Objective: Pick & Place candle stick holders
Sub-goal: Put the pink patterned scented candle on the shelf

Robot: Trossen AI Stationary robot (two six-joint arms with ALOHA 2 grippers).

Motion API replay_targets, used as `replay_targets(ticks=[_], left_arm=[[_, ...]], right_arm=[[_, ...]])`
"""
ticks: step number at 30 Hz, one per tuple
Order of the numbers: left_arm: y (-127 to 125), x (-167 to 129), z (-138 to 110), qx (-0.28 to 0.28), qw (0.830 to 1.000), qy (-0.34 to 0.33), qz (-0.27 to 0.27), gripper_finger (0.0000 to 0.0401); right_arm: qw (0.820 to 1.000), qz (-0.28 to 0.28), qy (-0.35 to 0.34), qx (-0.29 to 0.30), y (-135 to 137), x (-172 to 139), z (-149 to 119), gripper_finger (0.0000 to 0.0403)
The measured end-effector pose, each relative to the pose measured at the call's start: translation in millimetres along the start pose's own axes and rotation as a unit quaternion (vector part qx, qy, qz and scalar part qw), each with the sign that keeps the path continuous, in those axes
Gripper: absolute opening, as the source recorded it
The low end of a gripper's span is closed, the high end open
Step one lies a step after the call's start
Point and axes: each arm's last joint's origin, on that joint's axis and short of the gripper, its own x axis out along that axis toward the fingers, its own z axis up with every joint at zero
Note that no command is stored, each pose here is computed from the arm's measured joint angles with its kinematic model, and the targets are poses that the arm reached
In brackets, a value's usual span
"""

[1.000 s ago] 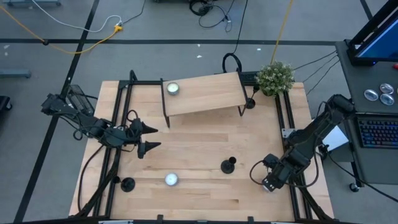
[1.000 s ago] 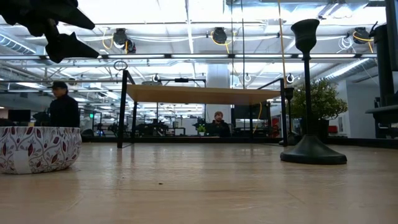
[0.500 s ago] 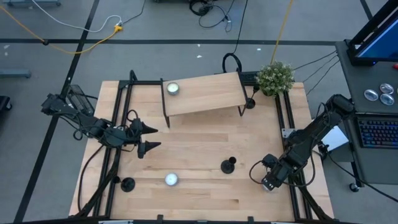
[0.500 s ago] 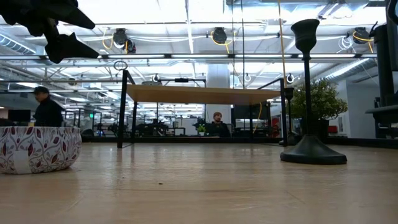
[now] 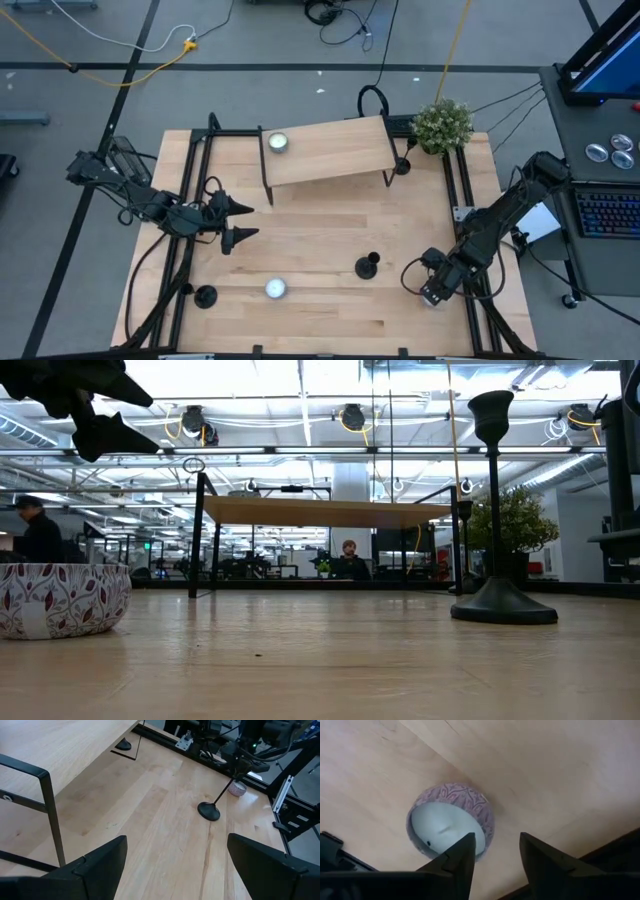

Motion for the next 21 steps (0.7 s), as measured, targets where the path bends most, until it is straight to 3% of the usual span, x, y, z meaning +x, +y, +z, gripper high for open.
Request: replay_targets(ticks=[9,21], left_arm=[[0.0,0.0,0.1,-0.004,1.000,0.000,0.000,0.0351],[-0.1,0.0,0.1,-0.008,1.000,0.000,0.000,0.0351]], right_arm=[[1.000,0.014,-0.021,0.000,0.2,2.8,2.1,0.0114],[1.000,0.017,-0.020,-0.006,0.8,2.8,1.9,0.0044]])
